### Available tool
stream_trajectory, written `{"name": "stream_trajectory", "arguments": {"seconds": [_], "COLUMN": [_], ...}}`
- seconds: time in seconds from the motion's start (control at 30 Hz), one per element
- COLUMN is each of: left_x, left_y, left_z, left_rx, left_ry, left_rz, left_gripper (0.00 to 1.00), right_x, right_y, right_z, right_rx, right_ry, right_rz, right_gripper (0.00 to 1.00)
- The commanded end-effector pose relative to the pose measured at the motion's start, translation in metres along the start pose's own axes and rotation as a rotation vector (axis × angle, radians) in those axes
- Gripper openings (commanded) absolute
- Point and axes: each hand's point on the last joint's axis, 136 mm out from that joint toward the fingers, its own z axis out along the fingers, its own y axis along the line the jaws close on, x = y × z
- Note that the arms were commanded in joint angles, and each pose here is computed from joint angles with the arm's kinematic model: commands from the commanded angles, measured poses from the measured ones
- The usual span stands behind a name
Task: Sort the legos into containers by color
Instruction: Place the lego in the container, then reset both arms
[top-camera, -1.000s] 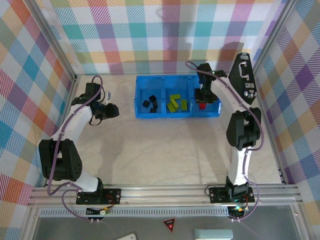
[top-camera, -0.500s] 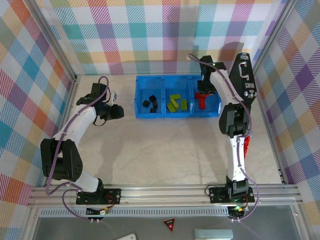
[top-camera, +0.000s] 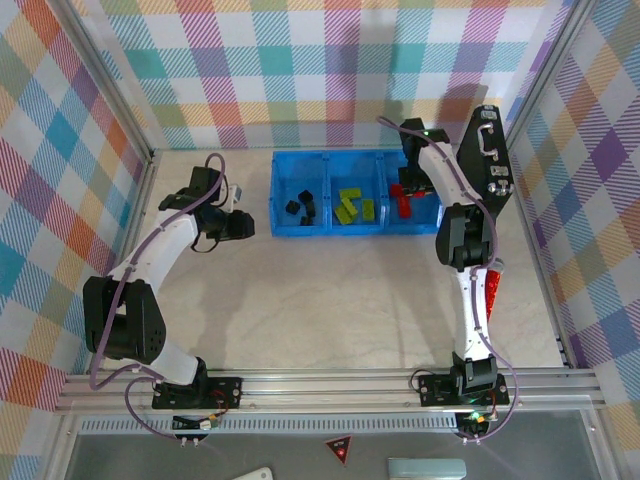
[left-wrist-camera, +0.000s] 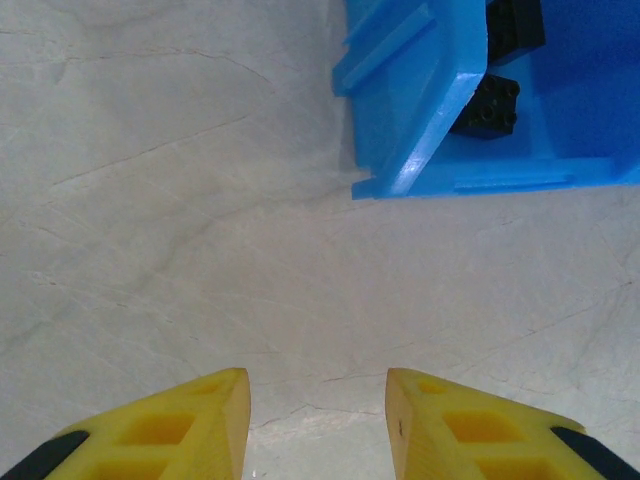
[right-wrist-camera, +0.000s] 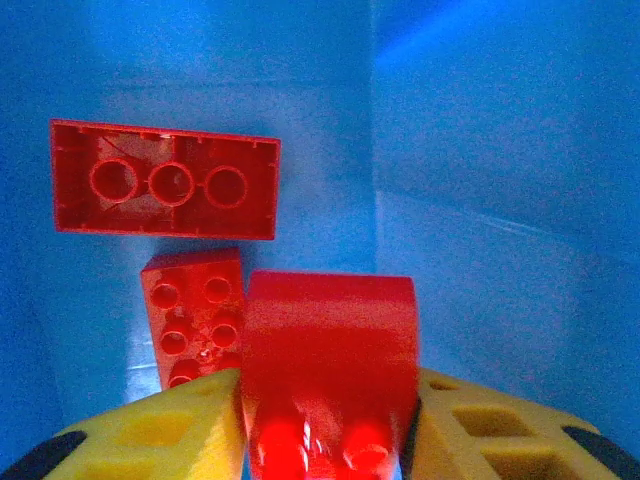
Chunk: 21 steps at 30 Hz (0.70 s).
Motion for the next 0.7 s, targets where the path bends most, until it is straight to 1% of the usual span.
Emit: {"name": "stream_trajectory", "arguments": {"seconds": [0.0, 0.07, 0.13, 0.4, 0.57, 0.67], "left_x": [0.005, 0.005, 0.005, 0.013, 0.022, 0.024], "left_y": [-0.009, -0.009, -0.010, -0.017, -0.029, -0.037], "left_z": [-0.003, -0.004, -0.005, -0.004, -0.006, -0.010], "left_rx": [0.027, 0.025, 0.020, -0.025, -0.052, -0.055], "left_ry": [0.014, 0.012, 0.007, 0.021, 0.035, 0.038], "left_rz": [0.022, 0.026, 0.031, 0.074, 0.110, 0.112], "left_gripper": [0.40, 0.40, 0.40, 0.40, 0.43, 0.45], "right_x": [-0.007, -0.008, -0.009, -0.006, 0.016, 0.034], "right_y": [-0.012, -0.014, -0.015, -0.015, -0.011, -0.011], "right_z": [-0.007, -0.015, -0.024, -0.078, -0.103, -0.116], "right_rx": [0.036, 0.030, 0.019, -0.052, -0.115, -0.156], "right_ry": [-0.030, -0.041, -0.055, -0.124, -0.147, -0.170], "right_rz": [0.011, 0.021, 0.031, 0.073, 0.078, 0.077], "right_gripper": [0.48, 0.53, 0.55, 0.57, 0.58, 0.61]}}
